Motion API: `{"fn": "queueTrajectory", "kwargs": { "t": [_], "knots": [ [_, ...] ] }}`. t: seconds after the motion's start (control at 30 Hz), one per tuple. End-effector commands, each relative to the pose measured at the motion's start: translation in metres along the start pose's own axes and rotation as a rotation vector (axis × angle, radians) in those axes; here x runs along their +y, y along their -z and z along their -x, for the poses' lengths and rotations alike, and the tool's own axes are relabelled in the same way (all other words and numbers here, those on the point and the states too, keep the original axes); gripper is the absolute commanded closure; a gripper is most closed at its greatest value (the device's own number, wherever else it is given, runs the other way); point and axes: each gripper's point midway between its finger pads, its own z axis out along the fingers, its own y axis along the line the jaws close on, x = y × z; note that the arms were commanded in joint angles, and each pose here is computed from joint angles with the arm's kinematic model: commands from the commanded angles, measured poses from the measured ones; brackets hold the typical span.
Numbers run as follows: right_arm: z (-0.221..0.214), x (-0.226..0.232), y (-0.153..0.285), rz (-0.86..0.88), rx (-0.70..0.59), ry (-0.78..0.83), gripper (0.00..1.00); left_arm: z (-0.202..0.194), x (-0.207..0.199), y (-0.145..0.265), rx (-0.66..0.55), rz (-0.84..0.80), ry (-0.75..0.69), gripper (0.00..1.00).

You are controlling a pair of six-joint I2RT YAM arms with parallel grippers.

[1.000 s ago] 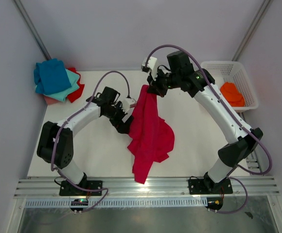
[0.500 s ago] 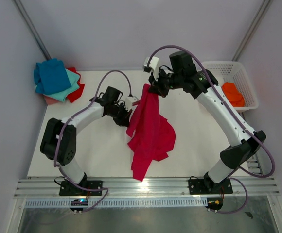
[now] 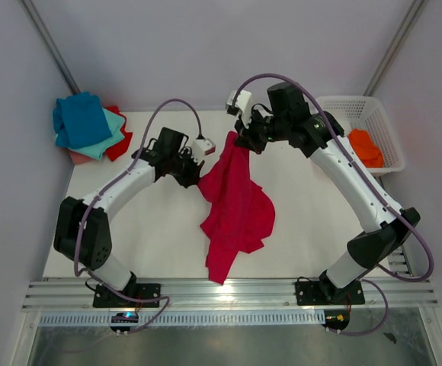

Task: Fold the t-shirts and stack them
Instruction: Flatten the tshirt out

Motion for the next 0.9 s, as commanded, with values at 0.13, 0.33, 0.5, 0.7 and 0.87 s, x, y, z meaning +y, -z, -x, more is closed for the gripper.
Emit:
{"fn": "queueTrajectory", "kwargs": {
  "t": [0.13, 0.33, 0.5, 0.7, 0.87],
  "knots": [
    [0.019, -0.018, 0.012, -0.112, -0.061, 0.042, 0.97, 0.055, 0.028, 0.065, -0.144, 0.253, -0.093, 1.00],
    [0.010, -0.027, 0.005, -0.154, -0.043, 0.034, 0.97, 0.104, 0.078, 0.132, -0.321, 0.536, 0.011, 1.00],
    [-0.001, -0.054, -0.003, -0.289, -0.017, 0.023, 0.97, 0.132, 0.092, 0.156, -0.453, 0.610, 0.157, 1.00],
    [-0.001, -0.116, 0.007, -0.619, 0.010, -0.011, 0.97, 0.149, 0.130, 0.205, -0.511, 0.890, 0.159, 1.00],
    [0.012, -0.158, 0.030, -0.871, -0.005, -0.019, 0.97, 0.165, 0.145, 0.252, -0.562, 1.065, 0.188, 1.00]
  ]
}}
